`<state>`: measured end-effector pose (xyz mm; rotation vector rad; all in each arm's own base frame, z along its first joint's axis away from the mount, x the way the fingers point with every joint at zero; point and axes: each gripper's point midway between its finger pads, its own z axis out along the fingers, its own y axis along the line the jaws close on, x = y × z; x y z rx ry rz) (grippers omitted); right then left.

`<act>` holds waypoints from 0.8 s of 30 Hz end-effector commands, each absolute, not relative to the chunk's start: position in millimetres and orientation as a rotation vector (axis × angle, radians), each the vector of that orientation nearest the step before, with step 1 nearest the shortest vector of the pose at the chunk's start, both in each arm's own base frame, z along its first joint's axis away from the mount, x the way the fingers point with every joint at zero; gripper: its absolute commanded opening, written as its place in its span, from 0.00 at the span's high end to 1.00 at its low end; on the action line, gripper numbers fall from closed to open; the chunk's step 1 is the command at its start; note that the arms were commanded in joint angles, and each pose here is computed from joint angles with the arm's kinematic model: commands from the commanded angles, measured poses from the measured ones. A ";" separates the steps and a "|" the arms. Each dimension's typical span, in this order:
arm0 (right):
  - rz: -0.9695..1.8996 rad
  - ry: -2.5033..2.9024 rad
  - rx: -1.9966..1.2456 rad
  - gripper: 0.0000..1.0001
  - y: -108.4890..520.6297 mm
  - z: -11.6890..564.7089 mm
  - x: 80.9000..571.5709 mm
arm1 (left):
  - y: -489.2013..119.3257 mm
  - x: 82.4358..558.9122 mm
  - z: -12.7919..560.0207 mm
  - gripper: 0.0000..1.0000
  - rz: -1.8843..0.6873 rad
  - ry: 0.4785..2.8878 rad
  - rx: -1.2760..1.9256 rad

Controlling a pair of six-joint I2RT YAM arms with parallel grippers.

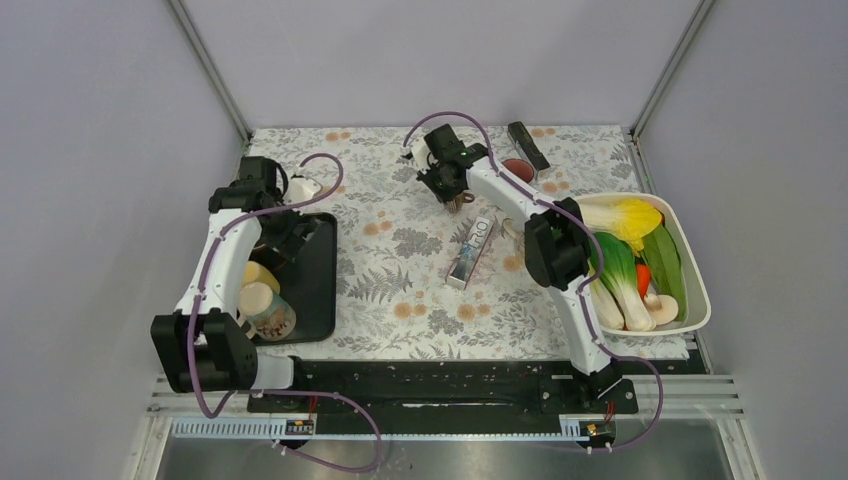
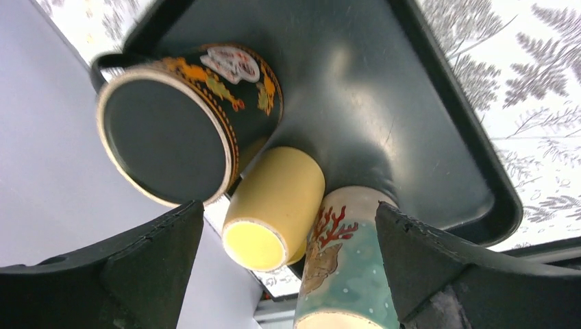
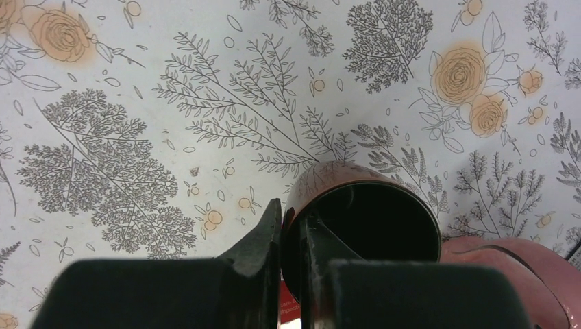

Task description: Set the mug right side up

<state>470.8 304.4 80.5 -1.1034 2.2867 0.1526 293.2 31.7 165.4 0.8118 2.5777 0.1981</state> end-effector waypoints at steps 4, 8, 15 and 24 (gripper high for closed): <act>0.070 2.282 -1.109 0.56 293.3 96.0 475.7 | 61.9 252.6 142.1 0.01 0.238 2.704 0.822; 0.088 2.238 -1.074 0.21 292.6 127.8 472.8 | 82.1 228.1 147.1 0.01 0.230 2.747 0.732; 0.193 2.120 -1.043 0.00 299.1 189.2 457.6 | 74.7 187.8 161.1 0.01 0.041 2.680 0.738; 0.231 2.057 -1.032 0.01 296.3 215.0 441.4 | 77.3 160.8 167.5 0.01 -0.079 2.663 0.753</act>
